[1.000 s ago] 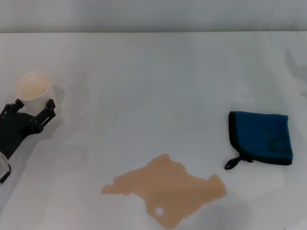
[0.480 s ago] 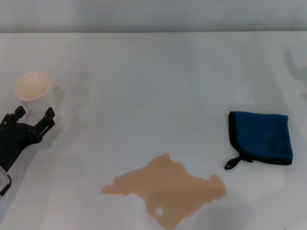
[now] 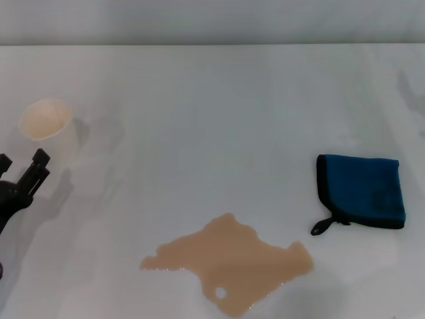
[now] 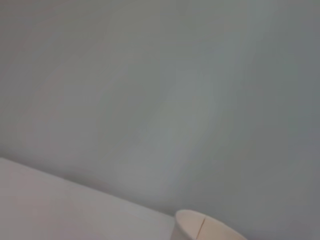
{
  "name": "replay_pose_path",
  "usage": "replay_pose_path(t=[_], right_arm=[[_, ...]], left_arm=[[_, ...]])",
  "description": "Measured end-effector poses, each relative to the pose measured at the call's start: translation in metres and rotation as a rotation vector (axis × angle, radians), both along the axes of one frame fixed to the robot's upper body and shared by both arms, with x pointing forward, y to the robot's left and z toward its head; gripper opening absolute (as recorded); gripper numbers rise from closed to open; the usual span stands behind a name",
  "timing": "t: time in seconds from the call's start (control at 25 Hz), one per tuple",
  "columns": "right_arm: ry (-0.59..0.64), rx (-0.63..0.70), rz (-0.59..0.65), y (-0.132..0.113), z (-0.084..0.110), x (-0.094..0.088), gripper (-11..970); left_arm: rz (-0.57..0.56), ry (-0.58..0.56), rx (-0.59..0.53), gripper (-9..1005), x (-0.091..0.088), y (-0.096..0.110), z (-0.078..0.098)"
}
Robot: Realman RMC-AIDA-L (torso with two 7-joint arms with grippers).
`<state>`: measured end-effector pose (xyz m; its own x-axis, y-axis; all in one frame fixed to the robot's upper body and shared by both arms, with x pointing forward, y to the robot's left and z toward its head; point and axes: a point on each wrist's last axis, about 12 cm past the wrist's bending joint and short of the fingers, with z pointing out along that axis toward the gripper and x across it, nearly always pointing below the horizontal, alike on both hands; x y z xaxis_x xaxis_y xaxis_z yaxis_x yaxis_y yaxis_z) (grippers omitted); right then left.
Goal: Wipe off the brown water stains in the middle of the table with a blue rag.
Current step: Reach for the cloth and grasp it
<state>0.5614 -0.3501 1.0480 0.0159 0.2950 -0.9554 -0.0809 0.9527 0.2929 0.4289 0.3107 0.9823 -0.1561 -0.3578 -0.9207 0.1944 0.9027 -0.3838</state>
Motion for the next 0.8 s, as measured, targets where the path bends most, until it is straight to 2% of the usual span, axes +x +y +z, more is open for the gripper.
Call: replay_pose_path(t=[0.2, 0.32, 0.6, 0.8], right_arm=[[-0.01, 0.05, 0.047, 0.002, 0.003, -0.001, 837], [-0.005, 0.073, 0.167, 0.008, 0.01, 0.003, 833], [0.089, 0.062, 0.531, 0.019, 0.049, 0.02, 823], [0.226, -0.033, 0.739, 0.028, 0.086, 0.037, 821]], left_arm=[[0.044, -0.03, -0.042, 876, -0.015, 0.006, 0.002], [0.094, -0.033, -0.101, 876, -0.019, 0.011, 0.002], [0.15, -0.1, -0.152, 876, -0.026, 0.027, 0.012], [0.188, -0.098, -0.163, 875, -0.029, 0.031, 0.011]])
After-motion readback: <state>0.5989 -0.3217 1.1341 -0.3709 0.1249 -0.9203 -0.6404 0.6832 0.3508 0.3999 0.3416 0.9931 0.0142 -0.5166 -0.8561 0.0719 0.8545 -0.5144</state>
